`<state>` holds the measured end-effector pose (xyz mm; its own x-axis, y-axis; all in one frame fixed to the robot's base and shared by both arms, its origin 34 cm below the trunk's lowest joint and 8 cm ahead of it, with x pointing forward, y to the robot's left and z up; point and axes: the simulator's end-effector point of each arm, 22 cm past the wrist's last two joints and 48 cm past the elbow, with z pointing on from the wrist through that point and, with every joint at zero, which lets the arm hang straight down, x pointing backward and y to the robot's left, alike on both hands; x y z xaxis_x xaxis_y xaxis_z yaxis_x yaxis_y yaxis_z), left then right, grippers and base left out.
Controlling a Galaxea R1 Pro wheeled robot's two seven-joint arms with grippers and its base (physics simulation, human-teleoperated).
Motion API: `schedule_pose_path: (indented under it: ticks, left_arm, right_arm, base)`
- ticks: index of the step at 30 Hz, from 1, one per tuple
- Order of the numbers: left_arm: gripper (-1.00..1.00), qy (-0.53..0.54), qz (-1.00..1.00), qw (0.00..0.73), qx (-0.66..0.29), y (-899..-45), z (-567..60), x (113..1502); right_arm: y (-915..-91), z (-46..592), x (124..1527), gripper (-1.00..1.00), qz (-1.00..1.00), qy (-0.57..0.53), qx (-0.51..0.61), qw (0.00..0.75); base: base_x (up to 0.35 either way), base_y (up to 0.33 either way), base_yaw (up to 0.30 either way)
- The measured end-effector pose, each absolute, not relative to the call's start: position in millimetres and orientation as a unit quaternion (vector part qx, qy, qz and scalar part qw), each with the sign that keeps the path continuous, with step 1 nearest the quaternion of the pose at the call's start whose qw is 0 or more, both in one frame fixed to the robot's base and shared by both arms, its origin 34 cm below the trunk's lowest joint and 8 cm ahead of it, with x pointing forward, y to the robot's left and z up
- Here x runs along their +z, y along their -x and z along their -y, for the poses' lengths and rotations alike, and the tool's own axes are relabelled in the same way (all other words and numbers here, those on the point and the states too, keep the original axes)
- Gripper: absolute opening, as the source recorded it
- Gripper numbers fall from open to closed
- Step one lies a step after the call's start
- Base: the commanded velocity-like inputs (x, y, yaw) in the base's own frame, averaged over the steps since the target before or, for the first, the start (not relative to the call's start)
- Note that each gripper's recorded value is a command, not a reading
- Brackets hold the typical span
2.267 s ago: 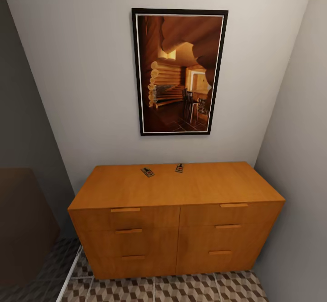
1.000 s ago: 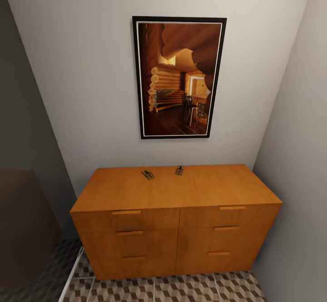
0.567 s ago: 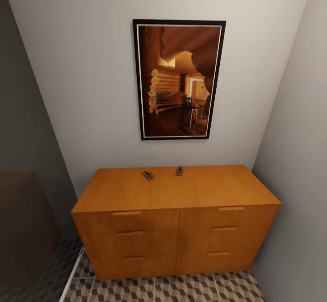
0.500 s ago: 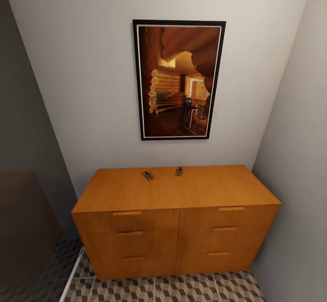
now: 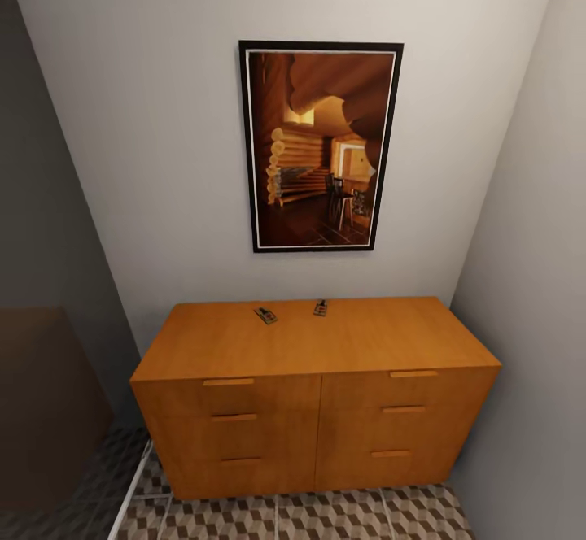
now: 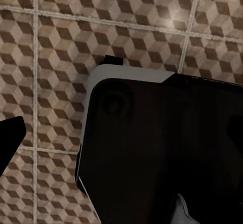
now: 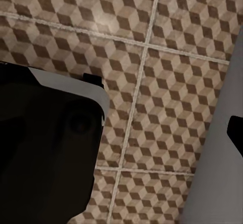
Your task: Take the four mousetraps from the cabinet in the bathroom and place them on the bathroom floor. Make sure all four end up on the same floor surface, and ensure that at least two of them are either under or directly next to the same bathroom sink.
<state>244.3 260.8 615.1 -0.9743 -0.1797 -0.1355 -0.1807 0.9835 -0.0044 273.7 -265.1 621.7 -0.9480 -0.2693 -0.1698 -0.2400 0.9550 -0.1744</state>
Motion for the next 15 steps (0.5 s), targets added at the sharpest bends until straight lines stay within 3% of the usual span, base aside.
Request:
schedule_pose_path:
  ticks: [15]
  left_arm:
    - [1.00, 0.091, -0.994, 0.068, 0.004, -240.4, -260.8, 621.1]
  right_arm:
    - [-269.6, 265.0, 627.6, 1.00, -0.984, 0.130, -0.076, 0.096]
  base:
    - [0.000, 0.000, 0.000]
